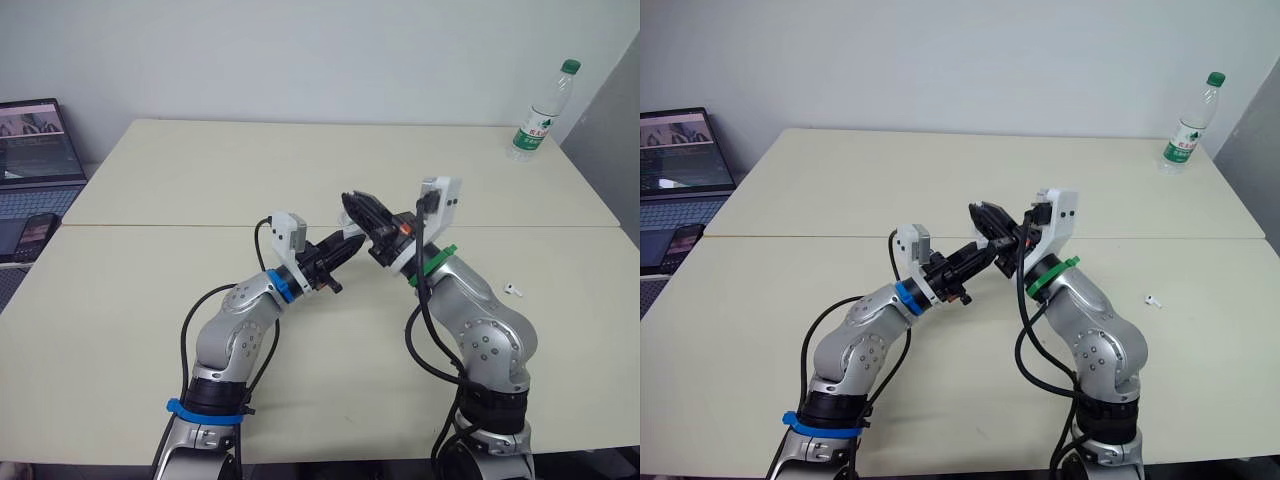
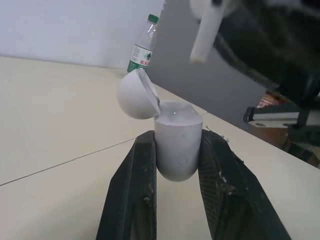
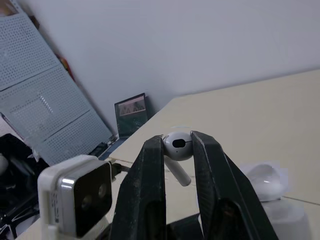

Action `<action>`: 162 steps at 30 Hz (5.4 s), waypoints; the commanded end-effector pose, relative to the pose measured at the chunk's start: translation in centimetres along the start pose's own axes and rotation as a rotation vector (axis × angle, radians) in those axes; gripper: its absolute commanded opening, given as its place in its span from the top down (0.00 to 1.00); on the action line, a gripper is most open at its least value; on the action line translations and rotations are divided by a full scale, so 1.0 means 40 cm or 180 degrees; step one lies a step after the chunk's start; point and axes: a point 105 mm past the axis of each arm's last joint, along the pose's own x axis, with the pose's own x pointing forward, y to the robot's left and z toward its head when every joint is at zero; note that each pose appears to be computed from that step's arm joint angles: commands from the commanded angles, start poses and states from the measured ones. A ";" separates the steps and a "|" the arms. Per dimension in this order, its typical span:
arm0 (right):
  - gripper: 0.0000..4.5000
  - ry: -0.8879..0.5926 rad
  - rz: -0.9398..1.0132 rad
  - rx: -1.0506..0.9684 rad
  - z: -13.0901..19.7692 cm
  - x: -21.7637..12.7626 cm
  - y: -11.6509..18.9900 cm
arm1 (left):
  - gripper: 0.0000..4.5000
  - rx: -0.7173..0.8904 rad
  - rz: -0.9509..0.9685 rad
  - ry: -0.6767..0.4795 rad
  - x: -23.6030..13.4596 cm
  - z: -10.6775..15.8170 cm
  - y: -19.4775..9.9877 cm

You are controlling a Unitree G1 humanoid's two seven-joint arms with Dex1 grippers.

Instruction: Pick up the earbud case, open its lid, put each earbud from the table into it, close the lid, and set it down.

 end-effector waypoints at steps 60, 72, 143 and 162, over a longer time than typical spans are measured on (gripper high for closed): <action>0.91 0.0487 -0.0681 0.0225 -0.103 0.003 -0.048 | 0.83 0.0233 -0.0047 -0.0405 0.036 0.058 -0.031; 0.91 0.0681 -0.0811 0.0222 -0.121 -0.002 -0.057 | 0.83 0.0383 -0.0064 -0.0408 0.042 0.060 -0.040; 0.01 0.2980 -0.1334 -0.1182 0.133 -0.556 -0.454 | 0.83 0.0501 -0.0687 0.0139 -0.060 0.034 -0.066; 0.01 0.4641 -0.1129 -0.1335 0.117 -0.458 -0.585 | 0.83 0.0452 -0.0570 0.0164 -0.085 0.017 -0.075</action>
